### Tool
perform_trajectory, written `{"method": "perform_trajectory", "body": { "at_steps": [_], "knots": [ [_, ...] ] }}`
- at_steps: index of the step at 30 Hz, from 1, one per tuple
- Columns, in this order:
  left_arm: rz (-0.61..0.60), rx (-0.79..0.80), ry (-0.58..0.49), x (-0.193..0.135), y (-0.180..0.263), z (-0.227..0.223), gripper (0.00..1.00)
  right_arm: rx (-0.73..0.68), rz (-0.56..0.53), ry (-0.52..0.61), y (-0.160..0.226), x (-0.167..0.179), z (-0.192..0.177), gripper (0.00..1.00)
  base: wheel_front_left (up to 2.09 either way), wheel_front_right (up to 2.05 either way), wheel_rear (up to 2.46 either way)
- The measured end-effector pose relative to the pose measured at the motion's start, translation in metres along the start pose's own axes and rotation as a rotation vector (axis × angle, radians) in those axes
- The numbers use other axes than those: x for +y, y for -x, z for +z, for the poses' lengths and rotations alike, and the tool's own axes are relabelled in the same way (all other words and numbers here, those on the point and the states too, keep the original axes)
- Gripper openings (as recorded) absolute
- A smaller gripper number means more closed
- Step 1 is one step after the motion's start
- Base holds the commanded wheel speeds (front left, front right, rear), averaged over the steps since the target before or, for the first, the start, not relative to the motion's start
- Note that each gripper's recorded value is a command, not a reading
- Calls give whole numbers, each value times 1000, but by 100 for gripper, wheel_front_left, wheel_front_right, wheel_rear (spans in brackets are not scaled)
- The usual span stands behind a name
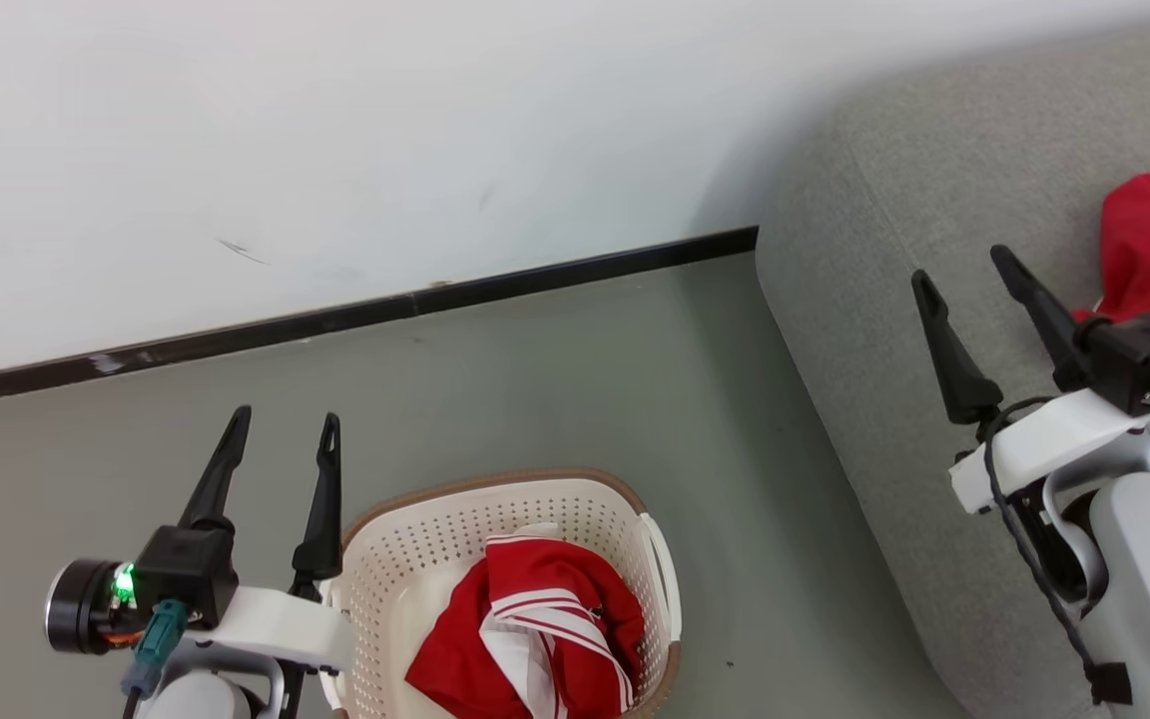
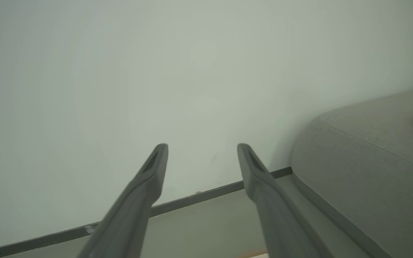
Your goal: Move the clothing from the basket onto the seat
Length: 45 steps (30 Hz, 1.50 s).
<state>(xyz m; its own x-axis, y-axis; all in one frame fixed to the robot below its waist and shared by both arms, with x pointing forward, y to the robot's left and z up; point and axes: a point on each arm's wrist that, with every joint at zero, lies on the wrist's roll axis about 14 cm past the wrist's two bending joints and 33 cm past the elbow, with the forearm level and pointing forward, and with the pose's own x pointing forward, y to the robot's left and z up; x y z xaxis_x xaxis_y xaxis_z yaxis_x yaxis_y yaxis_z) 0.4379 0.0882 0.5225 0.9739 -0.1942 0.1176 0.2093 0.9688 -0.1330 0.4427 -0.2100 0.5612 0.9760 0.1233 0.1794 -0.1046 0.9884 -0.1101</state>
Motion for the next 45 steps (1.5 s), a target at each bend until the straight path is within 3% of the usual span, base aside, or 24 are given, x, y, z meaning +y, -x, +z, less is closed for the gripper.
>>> {"method": "perform_trajectory", "body": {
  "at_steps": [21,45],
  "knots": [
    [123,1,4,27,53,12,100,54,53,-71,43,61,-18,100,0,0,0],
    [188,41,-26,44,82,3,100,82,70,-89,85,84,-24,100,0,0,0]
  ]
}}
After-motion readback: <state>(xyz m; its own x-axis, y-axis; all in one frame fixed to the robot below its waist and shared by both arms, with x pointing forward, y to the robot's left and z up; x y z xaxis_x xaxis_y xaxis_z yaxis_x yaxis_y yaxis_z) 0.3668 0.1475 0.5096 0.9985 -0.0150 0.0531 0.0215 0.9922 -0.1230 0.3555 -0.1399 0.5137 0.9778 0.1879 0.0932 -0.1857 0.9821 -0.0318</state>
